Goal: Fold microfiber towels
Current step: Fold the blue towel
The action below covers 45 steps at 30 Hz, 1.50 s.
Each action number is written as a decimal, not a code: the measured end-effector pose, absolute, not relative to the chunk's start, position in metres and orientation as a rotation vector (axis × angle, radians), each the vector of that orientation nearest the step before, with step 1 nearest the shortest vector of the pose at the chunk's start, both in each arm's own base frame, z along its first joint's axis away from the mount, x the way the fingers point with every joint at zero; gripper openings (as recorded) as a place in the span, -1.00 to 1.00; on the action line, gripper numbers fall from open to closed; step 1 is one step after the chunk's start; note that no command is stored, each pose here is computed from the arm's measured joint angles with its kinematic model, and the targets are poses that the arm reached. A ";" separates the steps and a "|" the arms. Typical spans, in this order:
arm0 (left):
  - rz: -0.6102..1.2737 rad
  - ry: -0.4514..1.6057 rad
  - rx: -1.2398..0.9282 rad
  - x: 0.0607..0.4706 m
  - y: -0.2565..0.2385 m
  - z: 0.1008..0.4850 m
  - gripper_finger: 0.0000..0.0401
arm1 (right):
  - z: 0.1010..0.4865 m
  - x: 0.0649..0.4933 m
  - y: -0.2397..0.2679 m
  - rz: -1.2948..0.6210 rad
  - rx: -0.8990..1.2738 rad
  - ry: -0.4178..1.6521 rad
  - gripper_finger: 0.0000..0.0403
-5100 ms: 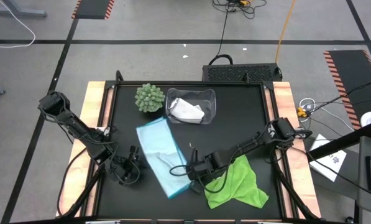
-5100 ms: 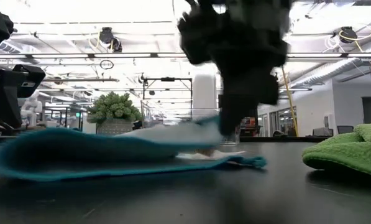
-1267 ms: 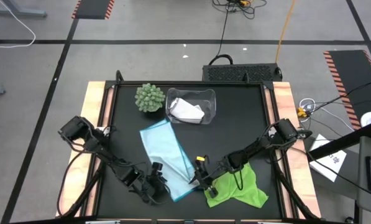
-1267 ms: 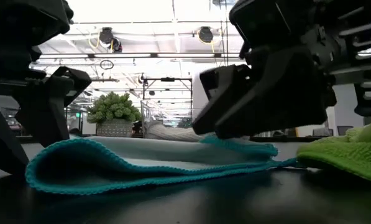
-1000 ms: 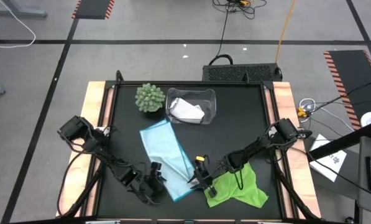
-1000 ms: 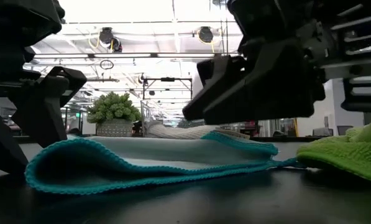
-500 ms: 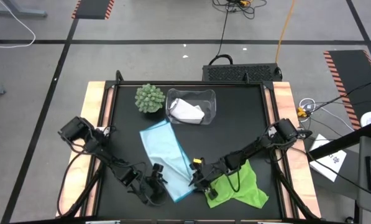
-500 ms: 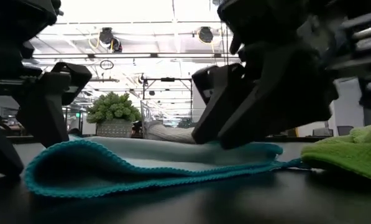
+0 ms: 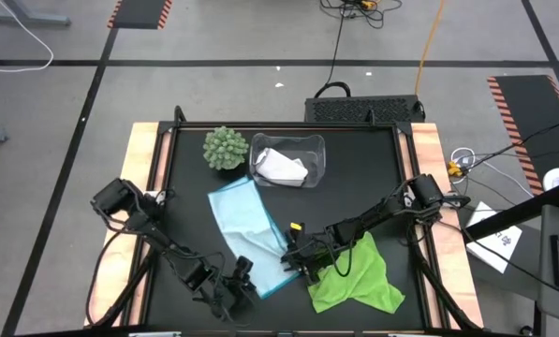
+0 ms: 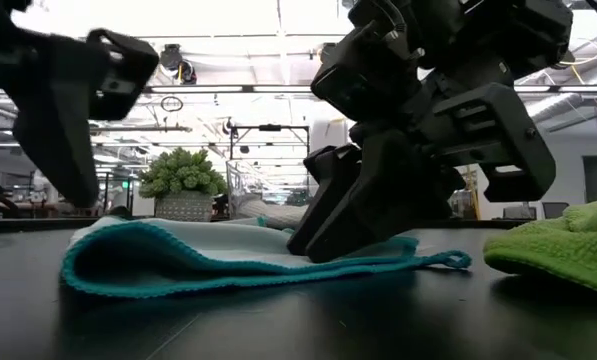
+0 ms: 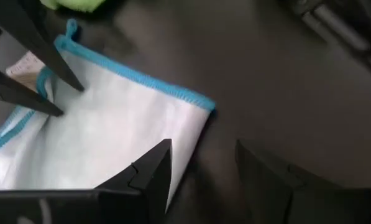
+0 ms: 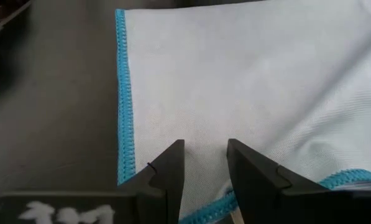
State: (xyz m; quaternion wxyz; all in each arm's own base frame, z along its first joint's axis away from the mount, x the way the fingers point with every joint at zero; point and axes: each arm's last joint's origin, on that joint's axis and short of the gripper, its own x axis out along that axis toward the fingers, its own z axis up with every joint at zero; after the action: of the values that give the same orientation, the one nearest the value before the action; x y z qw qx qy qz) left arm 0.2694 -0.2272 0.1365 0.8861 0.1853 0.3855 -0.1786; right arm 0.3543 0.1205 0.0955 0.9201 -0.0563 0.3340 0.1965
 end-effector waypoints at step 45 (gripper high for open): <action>-0.351 0.733 0.416 0.287 -0.204 0.187 -0.97 | 0.119 0.352 0.146 0.370 -0.469 0.447 -0.10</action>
State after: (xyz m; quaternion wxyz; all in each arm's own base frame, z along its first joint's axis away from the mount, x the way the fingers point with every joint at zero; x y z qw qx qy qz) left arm 0.2866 -0.2038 0.1871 0.8976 0.2009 0.3540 -0.1695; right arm 0.3519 0.1464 0.1195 0.9312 -0.2293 0.2183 0.1808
